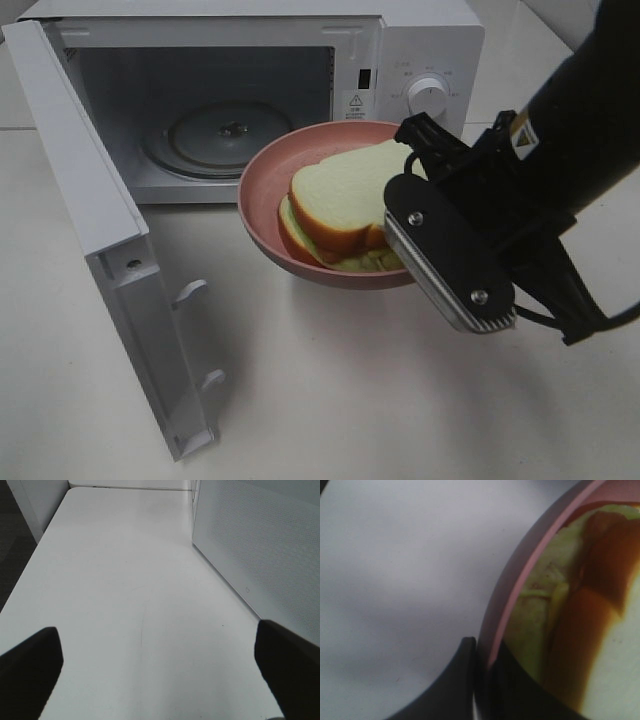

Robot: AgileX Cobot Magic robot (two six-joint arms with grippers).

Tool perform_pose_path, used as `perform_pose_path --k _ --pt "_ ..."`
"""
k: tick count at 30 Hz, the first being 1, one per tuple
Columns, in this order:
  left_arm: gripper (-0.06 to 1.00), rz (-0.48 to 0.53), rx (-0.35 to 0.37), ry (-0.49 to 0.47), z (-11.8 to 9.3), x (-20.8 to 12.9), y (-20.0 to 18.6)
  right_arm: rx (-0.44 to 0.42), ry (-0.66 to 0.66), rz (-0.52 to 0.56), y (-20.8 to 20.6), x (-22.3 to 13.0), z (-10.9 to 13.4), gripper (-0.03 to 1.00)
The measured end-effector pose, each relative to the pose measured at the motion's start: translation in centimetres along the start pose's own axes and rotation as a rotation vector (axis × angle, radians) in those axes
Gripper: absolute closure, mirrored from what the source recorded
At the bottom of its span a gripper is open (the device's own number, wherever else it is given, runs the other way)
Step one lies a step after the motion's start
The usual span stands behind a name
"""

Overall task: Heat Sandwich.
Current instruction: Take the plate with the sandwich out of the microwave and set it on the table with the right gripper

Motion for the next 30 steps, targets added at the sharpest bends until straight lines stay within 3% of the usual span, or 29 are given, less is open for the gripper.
perform_pose_path --k 16,30 --pt "-0.05 0.0 0.0 0.0 0.0 0.0 0.0 0.0 0.082 0.048 -2.8 -0.8 7.4 0.91" --pt "-0.05 0.0 0.0 0.0 0.0 0.0 0.0 0.007 0.221 0.126 -4.1 -2.0 11.4 0.91"
Point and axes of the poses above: a point on each arm's last joint axis where the gripper is mounted, y pointing out along that axis toward the gripper, z along the wrist's bending axis when the last joint is at zero, x = y × z, the point moved 8 cm from there along y, pointing out along that axis toward the gripper, and after that the axes turned 5 degrees about -y, right-handed, at the moved point
